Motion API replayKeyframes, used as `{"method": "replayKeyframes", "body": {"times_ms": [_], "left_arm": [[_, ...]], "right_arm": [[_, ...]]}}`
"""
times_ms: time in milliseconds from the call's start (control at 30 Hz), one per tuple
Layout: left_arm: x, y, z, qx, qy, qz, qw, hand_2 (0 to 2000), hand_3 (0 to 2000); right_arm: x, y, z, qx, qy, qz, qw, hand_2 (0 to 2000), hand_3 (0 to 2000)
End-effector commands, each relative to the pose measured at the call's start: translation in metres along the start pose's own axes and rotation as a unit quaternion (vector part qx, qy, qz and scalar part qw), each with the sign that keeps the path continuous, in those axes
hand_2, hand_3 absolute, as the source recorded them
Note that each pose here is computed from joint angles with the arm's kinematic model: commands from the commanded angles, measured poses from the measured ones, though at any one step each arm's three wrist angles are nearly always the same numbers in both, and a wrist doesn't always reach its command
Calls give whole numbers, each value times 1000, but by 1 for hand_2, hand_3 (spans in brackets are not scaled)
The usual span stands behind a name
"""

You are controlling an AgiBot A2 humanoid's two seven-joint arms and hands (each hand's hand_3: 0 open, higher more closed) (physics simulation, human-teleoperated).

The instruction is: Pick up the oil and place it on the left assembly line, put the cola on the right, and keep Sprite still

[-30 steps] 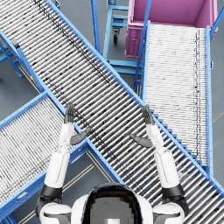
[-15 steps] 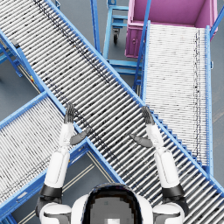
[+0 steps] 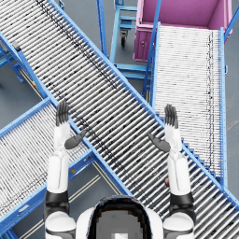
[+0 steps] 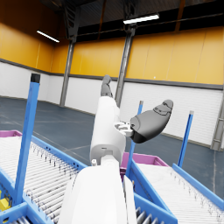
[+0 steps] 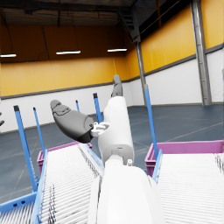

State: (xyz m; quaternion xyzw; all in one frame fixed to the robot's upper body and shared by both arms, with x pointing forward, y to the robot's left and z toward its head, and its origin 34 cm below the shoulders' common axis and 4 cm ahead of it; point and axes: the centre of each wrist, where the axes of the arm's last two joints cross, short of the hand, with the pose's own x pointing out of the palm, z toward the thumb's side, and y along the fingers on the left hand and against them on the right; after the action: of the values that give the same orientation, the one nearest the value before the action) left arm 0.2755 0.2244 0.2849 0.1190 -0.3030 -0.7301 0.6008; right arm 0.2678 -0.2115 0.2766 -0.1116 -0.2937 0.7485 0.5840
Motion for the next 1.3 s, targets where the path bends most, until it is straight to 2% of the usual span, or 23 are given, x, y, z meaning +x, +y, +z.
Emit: {"method": "replayKeyframes", "body": {"times_ms": [33,100,233,367,467,633,1300], "left_arm": [[-10,17,23,49,4,17,999,0,0],[-9,19,25,55,3,17,998,0,0],[-14,25,34,76,91,33,992,0,0],[-15,29,36,81,176,43,980,0,0],[-13,31,38,84,210,45,973,0,0],[-12,32,36,82,223,45,970,0,0],[-14,28,34,81,218,57,971,0,0]], "right_arm": [[-7,-9,18,-40,4,-14,999,0,0],[-11,-10,19,-44,26,-24,998,0,0],[-14,-14,28,-64,114,-36,991,0,0],[-15,-17,30,-69,195,-47,977,0,0],[-18,-20,31,-71,219,-54,972,0,0],[-21,-19,31,-69,228,-63,969,0,0],[-24,-17,28,-66,223,-78,969,0,0]]}}
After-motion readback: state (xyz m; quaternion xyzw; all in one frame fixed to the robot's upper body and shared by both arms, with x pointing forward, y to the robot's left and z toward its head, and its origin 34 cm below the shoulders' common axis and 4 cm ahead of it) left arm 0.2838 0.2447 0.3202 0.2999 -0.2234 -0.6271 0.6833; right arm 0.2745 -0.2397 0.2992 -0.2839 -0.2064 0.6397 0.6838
